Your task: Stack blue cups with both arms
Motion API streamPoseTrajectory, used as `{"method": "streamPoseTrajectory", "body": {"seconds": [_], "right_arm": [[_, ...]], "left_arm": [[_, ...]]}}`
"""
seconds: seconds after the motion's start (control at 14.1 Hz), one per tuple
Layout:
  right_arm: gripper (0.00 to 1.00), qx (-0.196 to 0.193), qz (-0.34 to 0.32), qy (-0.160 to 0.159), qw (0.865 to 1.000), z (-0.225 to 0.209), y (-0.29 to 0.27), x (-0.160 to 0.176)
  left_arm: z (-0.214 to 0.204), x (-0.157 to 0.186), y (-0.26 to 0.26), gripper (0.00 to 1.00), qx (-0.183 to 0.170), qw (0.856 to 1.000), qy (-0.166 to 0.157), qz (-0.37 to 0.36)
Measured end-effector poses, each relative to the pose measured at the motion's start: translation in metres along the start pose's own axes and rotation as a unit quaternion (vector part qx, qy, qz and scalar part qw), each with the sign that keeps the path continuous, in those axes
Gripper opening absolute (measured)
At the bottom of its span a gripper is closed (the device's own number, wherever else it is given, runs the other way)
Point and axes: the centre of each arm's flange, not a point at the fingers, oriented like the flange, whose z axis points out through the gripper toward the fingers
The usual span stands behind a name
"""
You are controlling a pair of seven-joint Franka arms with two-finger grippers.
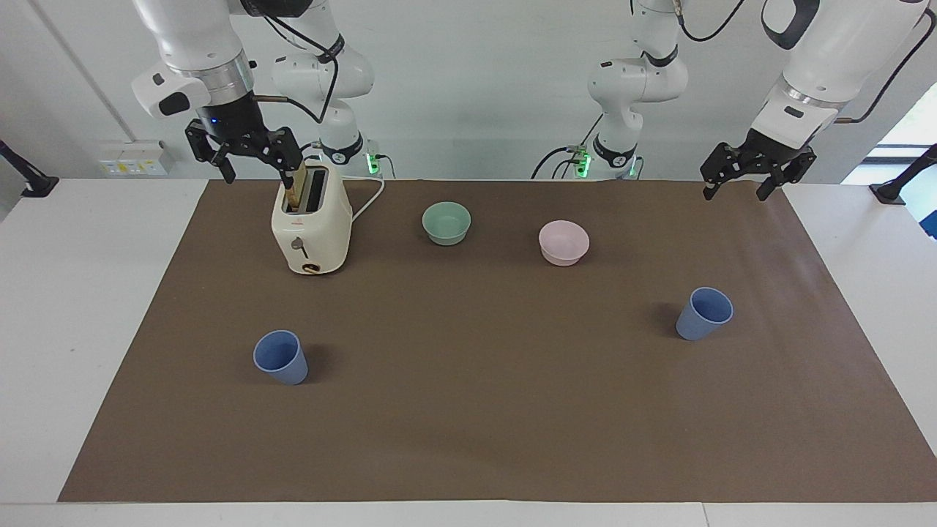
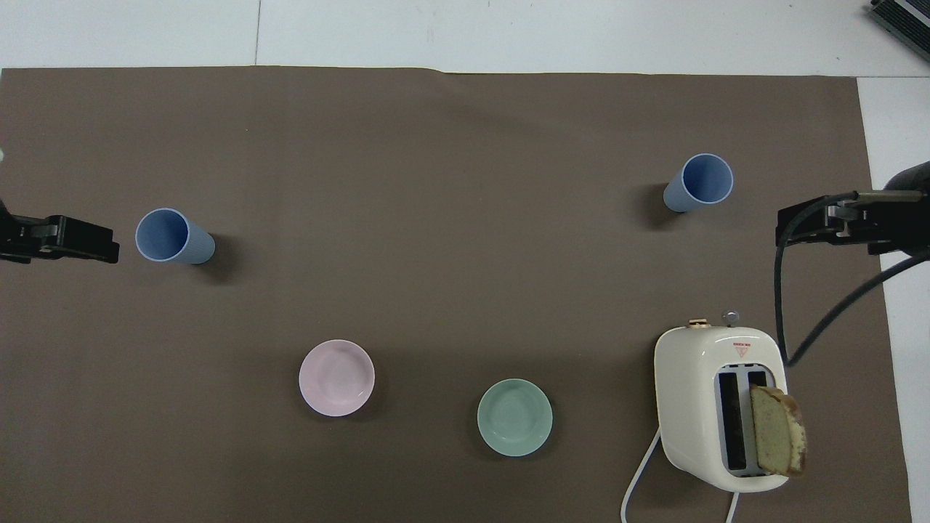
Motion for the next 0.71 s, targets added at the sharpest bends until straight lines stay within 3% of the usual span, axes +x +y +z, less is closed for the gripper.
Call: {"method": "streamPoseTrajectory", "body": {"seconds": [0.71], "right_arm": [[1.0, 0.001, 0.007, 0.003, 1.0, -0.0007, 0.0072, 0.0018]], "left_arm": [[0.0005, 0.0, 0.0, 1.0, 0.0, 1.0, -0.001, 0.0]]}}
